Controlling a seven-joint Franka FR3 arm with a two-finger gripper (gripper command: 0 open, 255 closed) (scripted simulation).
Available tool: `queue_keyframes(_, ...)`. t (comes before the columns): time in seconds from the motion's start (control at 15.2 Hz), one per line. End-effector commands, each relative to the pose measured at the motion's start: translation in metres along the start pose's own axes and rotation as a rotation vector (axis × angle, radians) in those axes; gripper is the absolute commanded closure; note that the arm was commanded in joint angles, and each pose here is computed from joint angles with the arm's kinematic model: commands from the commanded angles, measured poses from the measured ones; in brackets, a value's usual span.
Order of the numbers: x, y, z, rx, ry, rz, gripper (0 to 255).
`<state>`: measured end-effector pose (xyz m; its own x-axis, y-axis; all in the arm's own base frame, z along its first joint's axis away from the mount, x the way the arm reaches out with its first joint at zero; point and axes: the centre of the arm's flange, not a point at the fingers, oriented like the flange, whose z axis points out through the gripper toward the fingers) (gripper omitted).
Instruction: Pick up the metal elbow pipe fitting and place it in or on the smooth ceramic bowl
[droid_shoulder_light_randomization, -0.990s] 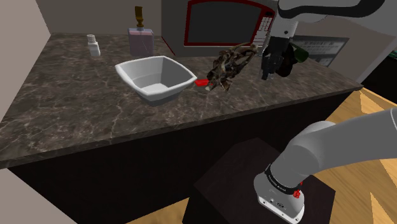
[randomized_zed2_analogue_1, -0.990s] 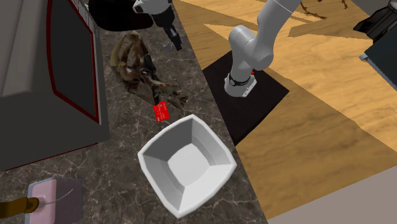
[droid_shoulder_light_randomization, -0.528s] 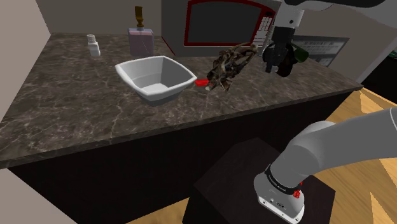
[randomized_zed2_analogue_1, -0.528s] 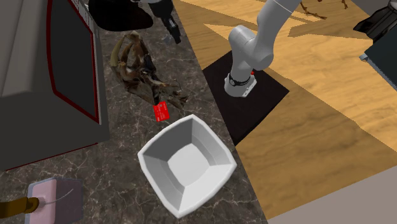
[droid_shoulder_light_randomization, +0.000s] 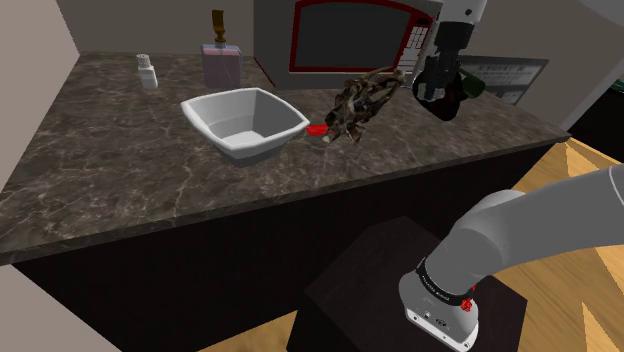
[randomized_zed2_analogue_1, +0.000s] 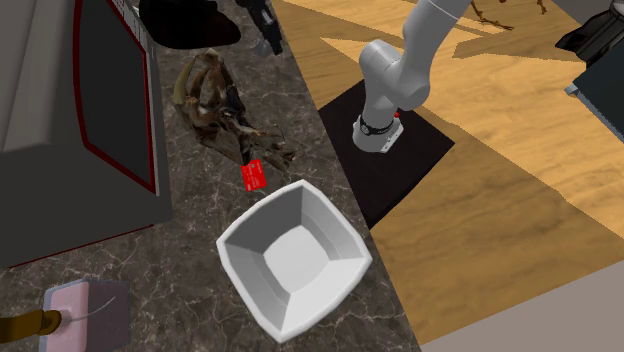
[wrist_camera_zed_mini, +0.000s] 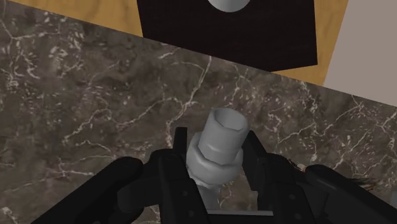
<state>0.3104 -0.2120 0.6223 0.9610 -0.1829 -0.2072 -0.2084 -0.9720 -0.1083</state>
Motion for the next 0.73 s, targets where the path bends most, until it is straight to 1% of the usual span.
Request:
queue_keyframes(0.0,-0.002,-0.001,-0.01,0.0,0.0,0.0,255)
queue_keyframes(0.13,-0.004,-0.001,-0.019,0.0,0.0,0.0,255)
queue_keyframes(0.66,0.034,-0.1,-0.015,0.0,0.0,0.0,255)
